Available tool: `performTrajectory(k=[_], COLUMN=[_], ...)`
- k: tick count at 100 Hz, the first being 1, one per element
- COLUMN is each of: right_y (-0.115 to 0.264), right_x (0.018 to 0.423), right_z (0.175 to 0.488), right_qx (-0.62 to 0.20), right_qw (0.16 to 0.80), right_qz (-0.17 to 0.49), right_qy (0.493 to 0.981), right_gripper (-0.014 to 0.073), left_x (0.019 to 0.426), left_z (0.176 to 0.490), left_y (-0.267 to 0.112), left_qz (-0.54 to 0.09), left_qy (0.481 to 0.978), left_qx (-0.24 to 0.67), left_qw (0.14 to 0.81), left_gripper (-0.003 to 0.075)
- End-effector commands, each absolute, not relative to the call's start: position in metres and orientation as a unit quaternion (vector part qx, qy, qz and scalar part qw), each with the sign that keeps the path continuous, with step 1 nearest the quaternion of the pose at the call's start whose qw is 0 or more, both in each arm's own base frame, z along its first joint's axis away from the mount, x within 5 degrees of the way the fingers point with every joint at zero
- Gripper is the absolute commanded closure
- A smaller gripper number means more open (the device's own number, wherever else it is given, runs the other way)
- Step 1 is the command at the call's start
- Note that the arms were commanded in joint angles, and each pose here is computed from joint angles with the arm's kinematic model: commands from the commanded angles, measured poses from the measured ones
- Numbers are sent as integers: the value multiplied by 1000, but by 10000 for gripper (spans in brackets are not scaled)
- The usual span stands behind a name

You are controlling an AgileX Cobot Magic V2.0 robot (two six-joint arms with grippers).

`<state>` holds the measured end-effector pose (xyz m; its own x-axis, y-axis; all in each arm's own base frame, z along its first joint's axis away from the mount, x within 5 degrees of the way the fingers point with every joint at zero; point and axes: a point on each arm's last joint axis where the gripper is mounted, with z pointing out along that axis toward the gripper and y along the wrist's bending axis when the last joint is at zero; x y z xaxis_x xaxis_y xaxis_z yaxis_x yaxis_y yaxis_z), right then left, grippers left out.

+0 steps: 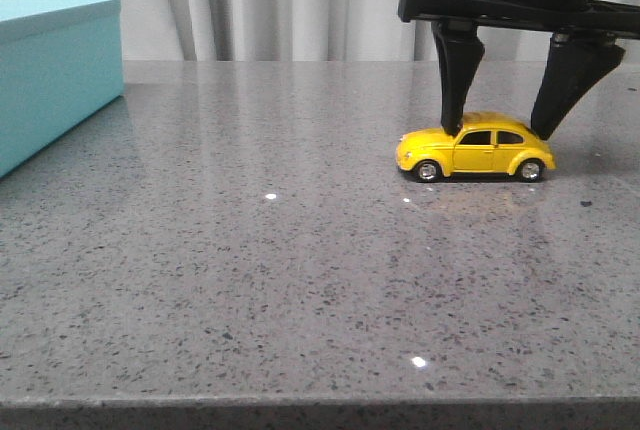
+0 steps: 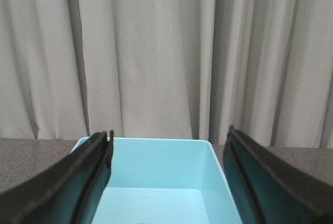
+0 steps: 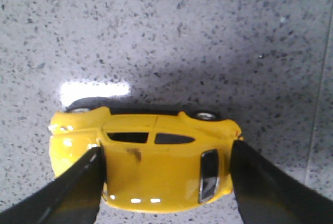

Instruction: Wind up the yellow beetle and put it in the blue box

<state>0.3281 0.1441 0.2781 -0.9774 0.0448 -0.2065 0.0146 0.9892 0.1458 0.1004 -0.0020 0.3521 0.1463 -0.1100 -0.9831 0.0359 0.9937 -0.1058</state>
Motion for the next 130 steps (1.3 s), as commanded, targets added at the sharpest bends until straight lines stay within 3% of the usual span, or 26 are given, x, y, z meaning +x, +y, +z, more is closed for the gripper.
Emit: performTrajectory(k=[1, 130], right_y=[137, 94], right_x=[326, 331], right_z=[295, 295], right_qx=[3, 35], right_qw=[133, 107], right_qz=[52, -29], right_qy=[990, 993], right_gripper=[87, 87], left_x=[99, 99], left_z=[371, 371], left_y=[-2, -2], left_qz=[-50, -49], left_qy=[611, 611], left_qx=[-30, -29], left_qw=[789, 789], left_gripper=[280, 280])
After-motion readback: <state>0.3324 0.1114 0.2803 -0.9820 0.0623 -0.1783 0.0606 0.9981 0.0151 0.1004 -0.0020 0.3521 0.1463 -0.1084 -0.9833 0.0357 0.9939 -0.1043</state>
